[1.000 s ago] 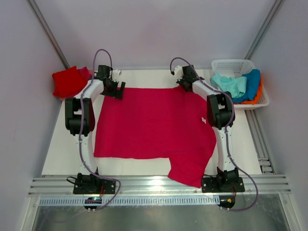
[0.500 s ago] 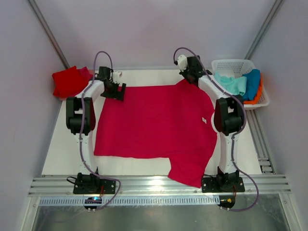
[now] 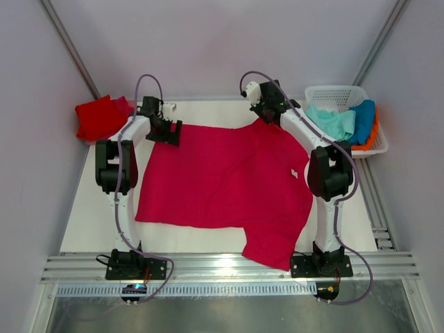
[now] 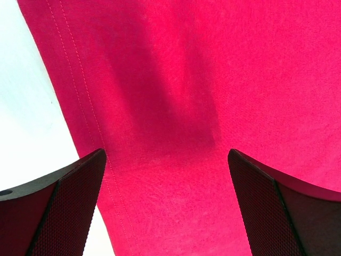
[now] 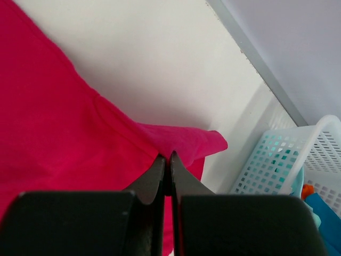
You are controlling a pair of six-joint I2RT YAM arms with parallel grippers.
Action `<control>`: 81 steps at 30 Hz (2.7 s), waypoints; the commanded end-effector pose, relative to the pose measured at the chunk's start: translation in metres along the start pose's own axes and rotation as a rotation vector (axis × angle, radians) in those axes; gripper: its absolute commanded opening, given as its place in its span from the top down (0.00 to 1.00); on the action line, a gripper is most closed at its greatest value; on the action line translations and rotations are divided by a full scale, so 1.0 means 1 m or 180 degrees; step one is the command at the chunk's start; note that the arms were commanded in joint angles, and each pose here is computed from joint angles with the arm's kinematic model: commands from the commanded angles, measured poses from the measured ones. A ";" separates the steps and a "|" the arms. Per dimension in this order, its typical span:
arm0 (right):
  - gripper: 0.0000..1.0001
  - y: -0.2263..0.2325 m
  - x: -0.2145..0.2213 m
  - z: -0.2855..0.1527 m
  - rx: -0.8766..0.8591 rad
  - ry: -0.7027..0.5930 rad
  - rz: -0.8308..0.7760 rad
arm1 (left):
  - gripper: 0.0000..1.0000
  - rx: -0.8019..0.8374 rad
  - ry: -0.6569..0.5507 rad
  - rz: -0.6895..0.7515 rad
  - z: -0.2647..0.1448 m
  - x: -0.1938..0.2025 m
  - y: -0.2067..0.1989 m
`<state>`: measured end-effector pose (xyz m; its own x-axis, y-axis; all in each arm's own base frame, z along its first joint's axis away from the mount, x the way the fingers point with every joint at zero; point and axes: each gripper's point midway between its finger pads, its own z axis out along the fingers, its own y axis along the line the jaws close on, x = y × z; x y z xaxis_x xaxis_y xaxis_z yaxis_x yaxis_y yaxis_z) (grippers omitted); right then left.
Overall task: Fold and stack the t-shirts
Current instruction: Flatten the tshirt out, then fold the tshirt
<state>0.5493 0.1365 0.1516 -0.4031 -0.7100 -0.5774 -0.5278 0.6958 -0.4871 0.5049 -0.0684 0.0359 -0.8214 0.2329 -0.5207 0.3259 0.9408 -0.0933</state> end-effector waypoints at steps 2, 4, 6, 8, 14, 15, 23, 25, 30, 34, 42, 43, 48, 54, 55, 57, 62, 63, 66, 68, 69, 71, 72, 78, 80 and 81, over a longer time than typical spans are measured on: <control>0.97 -0.001 -0.008 -0.007 0.0043 0.0021 -0.0037 | 0.02 -0.0162 -0.0148 -0.0036 -0.007 -0.012 0.011; 0.97 0.002 -0.005 -0.003 0.0023 0.0060 -0.0044 | 0.01 -0.0229 -0.0266 -0.0055 -0.010 -0.023 0.017; 0.97 0.003 -0.003 0.000 0.0022 0.0082 -0.0050 | 0.01 -0.0266 -0.0327 -0.0124 -0.012 -0.032 0.026; 0.97 0.004 0.000 0.003 0.0027 0.0108 -0.0050 | 0.01 -0.0258 -0.0405 -0.0181 -0.011 -0.043 0.035; 0.97 0.008 0.005 0.008 0.0016 0.0164 -0.0048 | 0.01 -0.0200 -0.0692 -0.0391 0.007 -0.063 0.070; 0.97 0.008 0.006 0.010 0.0011 0.0172 -0.0054 | 0.01 -0.0120 -0.0783 -0.0384 0.005 -0.075 0.071; 0.97 0.009 0.008 0.013 0.0021 0.0229 -0.0071 | 0.01 0.0236 -0.0750 -0.0388 0.036 -0.078 0.071; 0.97 0.009 0.009 0.012 0.0010 0.0239 -0.0074 | 0.01 0.0339 -0.0767 -0.0361 0.042 -0.079 0.067; 0.97 0.012 0.011 0.012 -0.0006 0.0268 -0.0082 | 0.01 0.0547 -0.0714 -0.0388 0.047 -0.082 0.060; 0.97 0.013 0.010 0.011 -0.0001 0.0279 -0.0097 | 0.01 0.0643 -0.0760 -0.0397 0.045 -0.085 0.056; 0.97 0.014 0.009 0.009 -0.0003 0.0277 -0.0081 | 0.19 0.0717 -0.0669 -0.0389 0.041 -0.079 0.050; 0.97 0.014 0.010 0.009 -0.0002 0.0283 -0.0069 | 0.21 0.0728 -0.0637 -0.0386 0.040 -0.076 0.049; 0.97 0.017 0.011 0.009 -0.0034 0.0284 -0.0046 | 0.34 0.0750 -0.0539 -0.0374 0.039 -0.067 0.046; 0.97 0.019 0.013 0.009 -0.0040 0.0303 -0.0035 | 0.91 0.0806 -0.0499 -0.0385 0.040 -0.061 0.042; 0.97 0.019 0.014 0.009 -0.0040 0.0303 -0.0040 | 0.98 0.0804 -0.0500 -0.0393 0.040 -0.061 0.042; 0.97 0.020 0.016 0.010 -0.0032 0.0308 -0.0045 | 1.00 0.0796 -0.0493 -0.0401 0.041 -0.061 0.043; 0.97 0.014 0.019 0.012 0.0096 0.0322 -0.0068 | 1.00 0.0728 -0.0507 -0.0393 0.035 -0.063 0.045; 0.97 0.012 0.019 0.013 0.0142 0.0322 -0.0064 | 1.00 0.0691 -0.0540 -0.0377 0.032 -0.066 0.047; 0.97 -0.002 0.016 0.009 0.0352 0.0316 -0.0067 | 1.00 0.0516 -0.0650 -0.0326 0.018 -0.077 0.054; 0.97 -0.011 0.010 0.002 0.0460 0.0268 -0.0061 | 1.00 0.0438 -0.0750 -0.0294 0.002 -0.088 0.057; 0.97 -0.013 0.007 -0.001 0.0476 0.0244 -0.0059 | 1.00 0.0428 -0.0773 -0.0277 -0.002 -0.090 0.055; 0.97 -0.019 -0.002 -0.012 0.0501 0.0159 -0.0038 | 1.00 0.0402 -0.0877 -0.0261 -0.020 -0.100 0.055; 0.97 -0.021 -0.004 -0.016 0.0508 0.0140 -0.0034 | 1.00 0.0402 -0.0896 -0.0271 -0.024 -0.101 0.055; 0.97 -0.033 -0.013 -0.043 0.0592 0.0038 -0.0015 | 1.00 0.0395 -0.1152 -0.0245 -0.067 -0.121 0.047; 0.97 -0.033 -0.012 -0.047 0.0574 0.0027 -0.0013 | 1.00 0.0419 -0.1152 -0.0237 -0.071 -0.119 0.044; 0.97 -0.033 -0.012 -0.051 0.0582 0.0008 -0.0007 | 1.00 0.0410 -0.1179 -0.0229 -0.077 -0.121 0.043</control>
<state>0.5377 0.1183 0.1548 -0.4652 -0.7253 -0.5075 -0.4525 0.6876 -0.5679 0.5810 -0.0388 0.1083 -0.7076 0.0490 -0.7049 0.3258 0.9079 -0.2639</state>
